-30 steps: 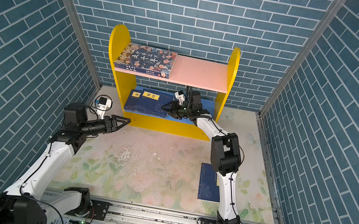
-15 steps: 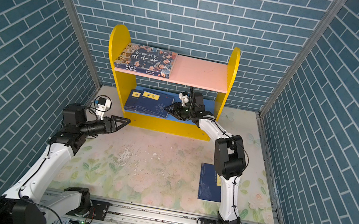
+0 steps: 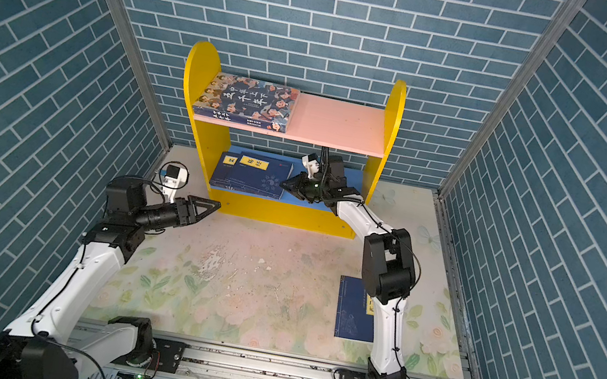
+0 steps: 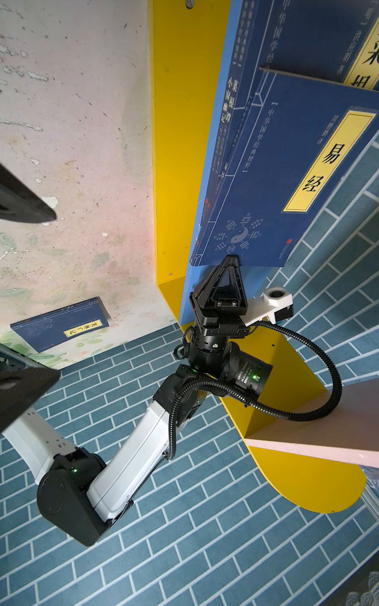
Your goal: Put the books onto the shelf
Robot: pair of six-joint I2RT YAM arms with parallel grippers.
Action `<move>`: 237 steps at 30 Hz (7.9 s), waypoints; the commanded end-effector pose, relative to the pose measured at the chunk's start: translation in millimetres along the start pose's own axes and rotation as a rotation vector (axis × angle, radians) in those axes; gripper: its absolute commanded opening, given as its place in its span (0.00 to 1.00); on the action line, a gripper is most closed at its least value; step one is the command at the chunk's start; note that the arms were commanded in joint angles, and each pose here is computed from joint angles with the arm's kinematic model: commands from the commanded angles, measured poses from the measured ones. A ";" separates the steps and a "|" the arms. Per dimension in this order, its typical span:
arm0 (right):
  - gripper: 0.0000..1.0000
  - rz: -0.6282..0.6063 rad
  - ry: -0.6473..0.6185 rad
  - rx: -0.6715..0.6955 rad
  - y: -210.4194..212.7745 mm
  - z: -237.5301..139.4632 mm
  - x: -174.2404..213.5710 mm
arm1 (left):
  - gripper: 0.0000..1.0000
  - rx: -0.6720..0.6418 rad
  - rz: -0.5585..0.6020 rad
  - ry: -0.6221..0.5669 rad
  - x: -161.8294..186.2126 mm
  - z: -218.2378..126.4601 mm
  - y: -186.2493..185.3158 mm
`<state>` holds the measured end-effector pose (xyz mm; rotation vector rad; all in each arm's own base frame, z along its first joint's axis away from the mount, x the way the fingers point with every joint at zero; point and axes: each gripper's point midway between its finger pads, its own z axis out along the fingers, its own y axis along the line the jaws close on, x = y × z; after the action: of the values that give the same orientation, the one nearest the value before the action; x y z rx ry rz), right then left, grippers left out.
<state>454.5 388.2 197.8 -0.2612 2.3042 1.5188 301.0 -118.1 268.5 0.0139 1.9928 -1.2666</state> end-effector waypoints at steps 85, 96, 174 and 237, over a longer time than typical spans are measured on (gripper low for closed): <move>0.00 -0.088 0.096 -0.098 34.1 48.1 -13.4 | 0.72 0.001 0.026 -0.018 -2.6 -3.0 -3.1; 0.00 -0.094 0.111 -0.097 35.3 51.5 -9.3 | 0.72 0.002 0.029 -0.019 -2.3 -3.3 -3.8; 0.60 -0.101 0.124 0.266 35.1 -135.1 196.5 | 0.73 -0.050 0.076 -0.002 5.0 -6.1 7.6; 0.72 0.639 -0.212 0.888 -202.5 -308.8 278.0 | 0.74 -0.016 0.067 0.329 102.5 53.7 7.4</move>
<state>217.2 29.3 28.8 0.8907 2.6955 0.4784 261.1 -190.7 193.8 0.3078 2.2474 -1.2550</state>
